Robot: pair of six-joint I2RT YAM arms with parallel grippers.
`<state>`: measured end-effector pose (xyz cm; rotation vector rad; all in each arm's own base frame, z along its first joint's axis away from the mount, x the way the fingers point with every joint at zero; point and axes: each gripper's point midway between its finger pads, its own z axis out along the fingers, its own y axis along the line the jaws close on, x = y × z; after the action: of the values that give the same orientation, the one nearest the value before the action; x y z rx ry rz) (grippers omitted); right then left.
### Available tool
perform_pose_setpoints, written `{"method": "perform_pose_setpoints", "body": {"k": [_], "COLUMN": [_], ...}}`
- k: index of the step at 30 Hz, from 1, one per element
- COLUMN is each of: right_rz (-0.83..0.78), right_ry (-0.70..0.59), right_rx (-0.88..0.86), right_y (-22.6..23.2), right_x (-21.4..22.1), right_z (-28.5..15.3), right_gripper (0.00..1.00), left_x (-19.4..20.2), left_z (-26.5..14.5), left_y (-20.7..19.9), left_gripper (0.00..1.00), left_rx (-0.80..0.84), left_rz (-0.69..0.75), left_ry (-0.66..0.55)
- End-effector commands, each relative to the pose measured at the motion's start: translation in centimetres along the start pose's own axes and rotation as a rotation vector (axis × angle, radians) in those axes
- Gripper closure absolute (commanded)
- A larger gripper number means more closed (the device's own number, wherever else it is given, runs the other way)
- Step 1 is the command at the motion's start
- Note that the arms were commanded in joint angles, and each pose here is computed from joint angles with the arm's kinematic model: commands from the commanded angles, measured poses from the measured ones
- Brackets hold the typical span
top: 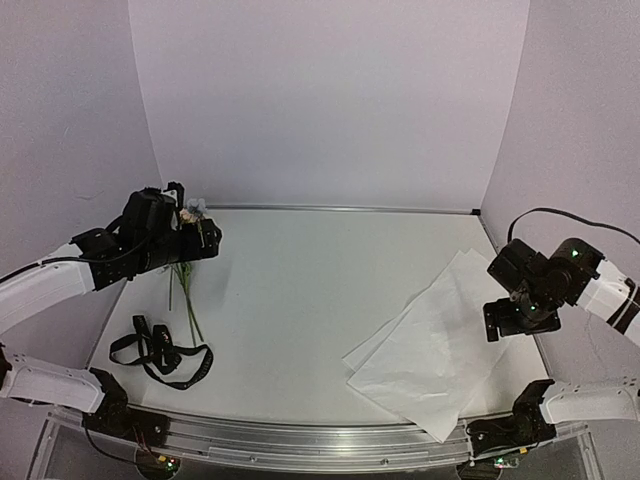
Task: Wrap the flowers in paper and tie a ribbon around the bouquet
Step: Move the folded wrapping paper to the center of the board.
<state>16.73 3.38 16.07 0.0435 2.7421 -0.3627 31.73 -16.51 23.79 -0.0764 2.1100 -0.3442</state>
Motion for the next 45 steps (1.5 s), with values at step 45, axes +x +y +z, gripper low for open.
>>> {"method": "perform_pose_setpoints", "body": {"k": [45], "right_rz": [0.895], "right_ry": [0.564], "right_rx": [-0.459], "right_y": [5.9], "right_x": [-0.4], "right_z": [13.9], "right_gripper": [0.25], "left_x": [13.1], "left_z": [9.9], "left_y": [-18.3], "left_gripper": [0.07], "left_rx": [0.520], "left_rz": [-0.056], "left_ry": [0.453]}}
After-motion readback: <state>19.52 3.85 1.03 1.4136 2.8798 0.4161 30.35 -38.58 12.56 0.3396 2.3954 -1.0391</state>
